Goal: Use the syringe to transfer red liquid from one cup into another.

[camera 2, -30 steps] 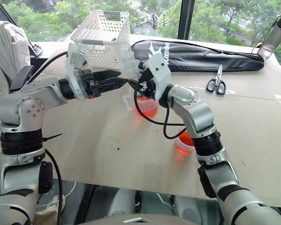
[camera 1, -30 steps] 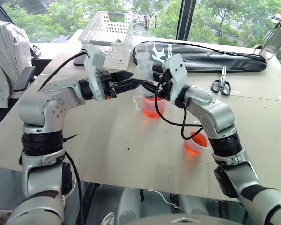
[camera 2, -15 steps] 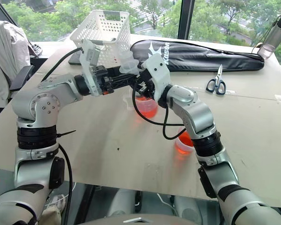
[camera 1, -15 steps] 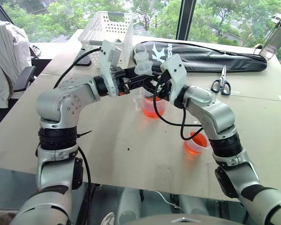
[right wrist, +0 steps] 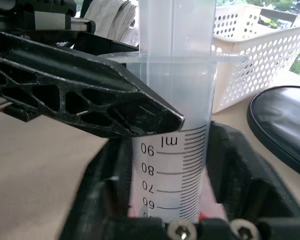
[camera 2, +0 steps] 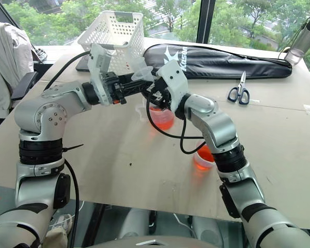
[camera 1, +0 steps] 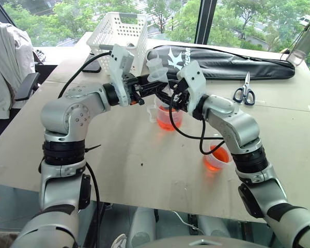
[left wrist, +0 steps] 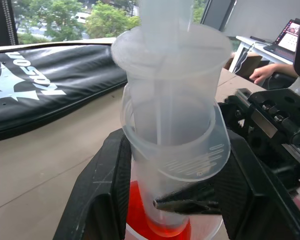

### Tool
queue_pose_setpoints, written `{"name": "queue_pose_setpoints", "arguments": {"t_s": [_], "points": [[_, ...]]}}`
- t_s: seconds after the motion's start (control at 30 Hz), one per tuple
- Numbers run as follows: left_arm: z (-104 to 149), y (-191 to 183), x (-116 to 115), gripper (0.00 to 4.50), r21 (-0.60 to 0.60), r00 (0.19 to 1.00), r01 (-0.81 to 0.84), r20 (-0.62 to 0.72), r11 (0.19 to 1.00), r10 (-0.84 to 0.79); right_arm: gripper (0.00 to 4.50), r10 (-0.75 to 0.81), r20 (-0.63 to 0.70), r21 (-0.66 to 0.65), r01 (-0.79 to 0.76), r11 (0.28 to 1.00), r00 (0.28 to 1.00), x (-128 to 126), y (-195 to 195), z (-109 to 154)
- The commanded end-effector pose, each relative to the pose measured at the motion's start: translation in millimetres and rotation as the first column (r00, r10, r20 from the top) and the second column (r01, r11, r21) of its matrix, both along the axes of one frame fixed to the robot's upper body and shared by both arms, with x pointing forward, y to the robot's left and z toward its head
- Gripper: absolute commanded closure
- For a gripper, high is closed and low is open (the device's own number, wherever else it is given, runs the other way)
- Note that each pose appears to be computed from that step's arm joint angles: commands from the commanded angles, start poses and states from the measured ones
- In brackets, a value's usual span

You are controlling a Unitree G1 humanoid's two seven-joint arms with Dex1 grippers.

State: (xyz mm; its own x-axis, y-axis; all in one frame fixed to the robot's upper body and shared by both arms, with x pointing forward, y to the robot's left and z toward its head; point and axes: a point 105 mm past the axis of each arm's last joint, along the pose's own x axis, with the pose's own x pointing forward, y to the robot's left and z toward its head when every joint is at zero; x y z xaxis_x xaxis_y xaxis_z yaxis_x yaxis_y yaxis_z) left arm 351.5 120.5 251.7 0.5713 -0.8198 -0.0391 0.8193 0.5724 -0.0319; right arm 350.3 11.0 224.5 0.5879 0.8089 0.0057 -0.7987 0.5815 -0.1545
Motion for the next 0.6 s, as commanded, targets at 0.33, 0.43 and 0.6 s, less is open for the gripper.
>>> {"name": "queue_pose_setpoints", "arguments": {"t_s": [0.33, 0.43, 0.6], "points": [[29, 21, 10, 2.98, -0.101, 0.997, -0.053, 0.057, 0.993, 0.059, 0.0, -0.008, 0.15, 0.009, 0.007, 1.0, 0.989, -9, -28, 36], [33, 25, 14, 2.98, -0.153, 0.996, -0.072, 0.034, 0.986, 0.078, 0.0, -0.013, 0.164, 0.023, 0.01, 1.0, 0.986, -12, -35, 42], [38, 30, 22, 2.98, -0.21, 0.995, -0.097, 0.001, 0.973, 0.099, 0.0, -0.034, 0.184, 0.056, 0.024, 0.998, 0.982, -16, -45, 49]]}}
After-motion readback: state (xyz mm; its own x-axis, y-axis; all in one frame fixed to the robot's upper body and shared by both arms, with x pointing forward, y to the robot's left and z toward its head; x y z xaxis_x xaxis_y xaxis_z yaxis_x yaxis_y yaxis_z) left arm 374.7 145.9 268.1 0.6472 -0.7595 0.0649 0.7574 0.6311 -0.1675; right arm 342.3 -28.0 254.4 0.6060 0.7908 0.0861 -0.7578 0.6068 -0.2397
